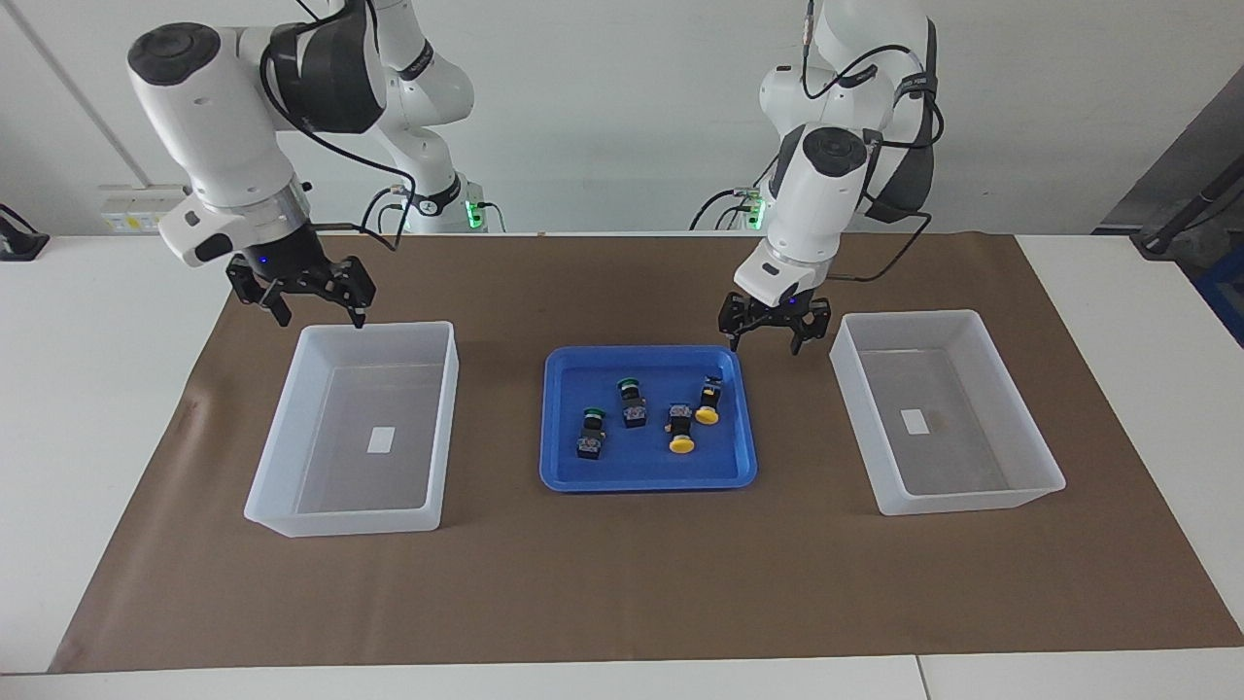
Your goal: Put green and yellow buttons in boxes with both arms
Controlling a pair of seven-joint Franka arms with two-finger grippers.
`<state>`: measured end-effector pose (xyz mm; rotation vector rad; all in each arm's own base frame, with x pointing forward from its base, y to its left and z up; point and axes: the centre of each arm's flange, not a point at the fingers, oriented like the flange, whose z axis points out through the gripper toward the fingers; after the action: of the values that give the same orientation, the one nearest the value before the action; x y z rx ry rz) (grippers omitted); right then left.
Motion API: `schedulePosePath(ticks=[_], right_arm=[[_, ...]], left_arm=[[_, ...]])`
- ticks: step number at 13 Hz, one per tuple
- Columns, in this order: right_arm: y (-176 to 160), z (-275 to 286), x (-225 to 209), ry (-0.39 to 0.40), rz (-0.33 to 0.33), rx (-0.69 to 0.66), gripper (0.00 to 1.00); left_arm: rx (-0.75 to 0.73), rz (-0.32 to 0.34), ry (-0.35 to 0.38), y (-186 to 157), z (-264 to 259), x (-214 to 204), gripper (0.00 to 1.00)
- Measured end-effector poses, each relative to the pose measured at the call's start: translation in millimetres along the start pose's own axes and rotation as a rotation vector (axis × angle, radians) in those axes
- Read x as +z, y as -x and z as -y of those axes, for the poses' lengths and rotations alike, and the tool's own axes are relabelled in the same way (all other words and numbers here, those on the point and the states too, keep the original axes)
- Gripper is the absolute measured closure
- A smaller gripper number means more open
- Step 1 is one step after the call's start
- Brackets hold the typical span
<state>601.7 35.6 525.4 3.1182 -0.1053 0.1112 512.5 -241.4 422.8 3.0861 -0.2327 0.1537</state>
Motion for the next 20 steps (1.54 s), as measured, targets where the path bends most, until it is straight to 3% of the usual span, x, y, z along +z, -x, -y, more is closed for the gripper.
schedulePosePath(ticks=[5,9,15,17,18,19,20], right_arm=[[-23,60,66,0.001,-0.028,0.052,0.0],[-24,122,93,-0.014,-0.052,0.122,0.0],[-19,178,122,-0.118,-0.049,0.183,0.0],[-11,208,132,-0.129,-0.058,0.213,0.0],[-7,224,141,-0.133,-0.061,0.223,0.0],[-2,239,152,-0.133,-0.058,0.235,0.0],[-1,252,163,-0.131,-0.054,0.24,0.0]], left_arm=[[0.012,-0.015,0.008,7,-12,21,0.0],[0.012,-0.003,0.009,8,-35,72,0.0],[-0.043,-0.026,0.022,8,-53,113,0.0],[-0.047,-0.025,0.022,8,-53,114,0.22],[-0.05,-0.024,0.022,8,-53,114,0.22],[-0.054,-0.024,0.022,8,-53,114,0.32],[-0.055,-0.023,0.021,8,-53,114,0.47]])
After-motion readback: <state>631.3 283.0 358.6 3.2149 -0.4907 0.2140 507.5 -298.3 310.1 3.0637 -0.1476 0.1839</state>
